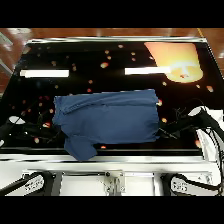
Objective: Fold the shirts.
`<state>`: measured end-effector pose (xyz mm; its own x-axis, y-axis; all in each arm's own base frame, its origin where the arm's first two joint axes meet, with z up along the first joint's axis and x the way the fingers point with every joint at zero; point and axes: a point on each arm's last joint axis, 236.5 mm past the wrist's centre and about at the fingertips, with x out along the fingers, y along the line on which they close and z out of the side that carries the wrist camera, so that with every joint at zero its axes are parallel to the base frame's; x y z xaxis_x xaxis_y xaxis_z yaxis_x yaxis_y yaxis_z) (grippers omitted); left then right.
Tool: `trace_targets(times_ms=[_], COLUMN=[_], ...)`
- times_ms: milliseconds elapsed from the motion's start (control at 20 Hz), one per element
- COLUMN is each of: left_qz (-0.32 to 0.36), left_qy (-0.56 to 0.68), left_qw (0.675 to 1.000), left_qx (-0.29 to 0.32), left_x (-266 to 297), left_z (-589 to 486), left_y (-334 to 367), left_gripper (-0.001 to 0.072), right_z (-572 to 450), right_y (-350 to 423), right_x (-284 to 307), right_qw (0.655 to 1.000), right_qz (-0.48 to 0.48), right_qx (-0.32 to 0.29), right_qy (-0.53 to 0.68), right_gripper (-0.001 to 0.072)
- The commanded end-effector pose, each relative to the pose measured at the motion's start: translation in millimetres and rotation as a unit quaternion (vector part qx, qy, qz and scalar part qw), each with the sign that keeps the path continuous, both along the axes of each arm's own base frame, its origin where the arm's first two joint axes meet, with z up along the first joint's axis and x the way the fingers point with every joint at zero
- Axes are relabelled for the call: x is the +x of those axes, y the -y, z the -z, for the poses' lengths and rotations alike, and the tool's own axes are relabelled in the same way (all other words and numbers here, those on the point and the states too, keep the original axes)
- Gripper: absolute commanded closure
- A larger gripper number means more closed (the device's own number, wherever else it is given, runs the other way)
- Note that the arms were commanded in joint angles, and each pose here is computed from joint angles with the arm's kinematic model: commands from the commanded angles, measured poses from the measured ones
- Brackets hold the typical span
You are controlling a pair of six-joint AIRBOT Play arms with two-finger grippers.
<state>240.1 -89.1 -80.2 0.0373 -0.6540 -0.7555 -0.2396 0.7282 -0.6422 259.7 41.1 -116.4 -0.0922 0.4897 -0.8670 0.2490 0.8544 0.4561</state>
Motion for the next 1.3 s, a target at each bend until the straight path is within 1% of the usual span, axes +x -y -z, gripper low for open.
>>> trace_targets(times_ms=[0, 100, 250, 400, 550, 700, 900, 950, 1000, 1050, 1100, 1150, 1200, 1250], left_qz=[0.051, 0.058, 0.041, 0.029, 0.023, 0.016, -0.012, -0.013, -0.02, -0.028, -0.03, -0.024, -0.019, -0.014], left_qy=[0.091, 0.137, 0.198, 0.228, 0.236, 0.236, 0.168, 0.156, 0.139, 0.122, 0.11, 0.105, 0.103, 0.102], left_qw=[0.995, 0.989, 0.979, 0.972, 0.971, 0.972, 0.985, 0.987, 0.99, 0.992, 0.993, 0.993, 0.993, 0.993], left_qx=[0.003, 0.012, 0.039, 0.049, 0.032, 0.004, -0.022, -0.026, -0.03, -0.035, -0.04, -0.044, -0.049, -0.054], left_x=[37.2, 61.9, 100.8, 134.4, 173.6, 214.8, 240.2, 240.6, 239.5, 238.0, 235.1, 231.8, 229.4, 227.3], left_z=[-37.0, -59.4, -87.1, -100.7, -104.4, -98.7, -57.6, -47.6, -37.9, -31.3, -27.9, -29.1, -32.8, -38.0], left_y=[-4.9, -10.1, -22.7, -32.2, -36.4, -38.4, -40.4, -40.0, -40.0, -39.7, -38.2, -37.1, -38.1, -40.2], left_gripper=[0.0667, 0.0668, 0.0667, 0.0668, 0.0668, 0.0667, 0.0667, 0.0667, 0.0661, 0.056, 0.0305, 0.009, 0.0056, 0.0054], right_z=[-35.2, -56.6, -81.0, -98.5, -102.8, -87.4, -47.6, -38.0, -29.9, -23.7, -22.2, -24.3, -30.1, -36.1], right_y=[-3.0, -2.7, -9.3, -13.8, -11.6, -6.4, -14.2, -16.3, -16.9, -17.6, -17.4, -14.3, -7.5, 3.2], right_x=[41.2, 74.4, 129.2, 178.1, 216.5, 244.6, 262.2, 263.0, 262.6, 261.4, 260.3, 259.4, 258.5, 257.8], right_qw=[0.996, 0.989, 0.97, 0.949, 0.938, 0.937, 0.947, 0.95, 0.952, 0.954, 0.954, 0.955, 0.954, 0.952], right_qz=[-0.002, 0.0, 0.007, 0.015, 0.027, 0.036, 0.035, 0.034, 0.033, 0.033, 0.03, 0.029, 0.026, 0.028], right_qx=[0.001, -0.013, -0.047, -0.081, -0.094, -0.099, -0.091, -0.089, -0.089, -0.089, -0.09, -0.09, -0.093, -0.1], right_qy=[0.09, 0.149, 0.24, 0.305, 0.332, 0.332, 0.305, 0.297, 0.291, 0.285, 0.283, 0.282, 0.285, 0.287], right_gripper=[0.0643, 0.0643, 0.0643, 0.0643, 0.0643, 0.0643, 0.0642, 0.0628, 0.0486, 0.0207, 0.0156, 0.0156, 0.0156, 0.0155])
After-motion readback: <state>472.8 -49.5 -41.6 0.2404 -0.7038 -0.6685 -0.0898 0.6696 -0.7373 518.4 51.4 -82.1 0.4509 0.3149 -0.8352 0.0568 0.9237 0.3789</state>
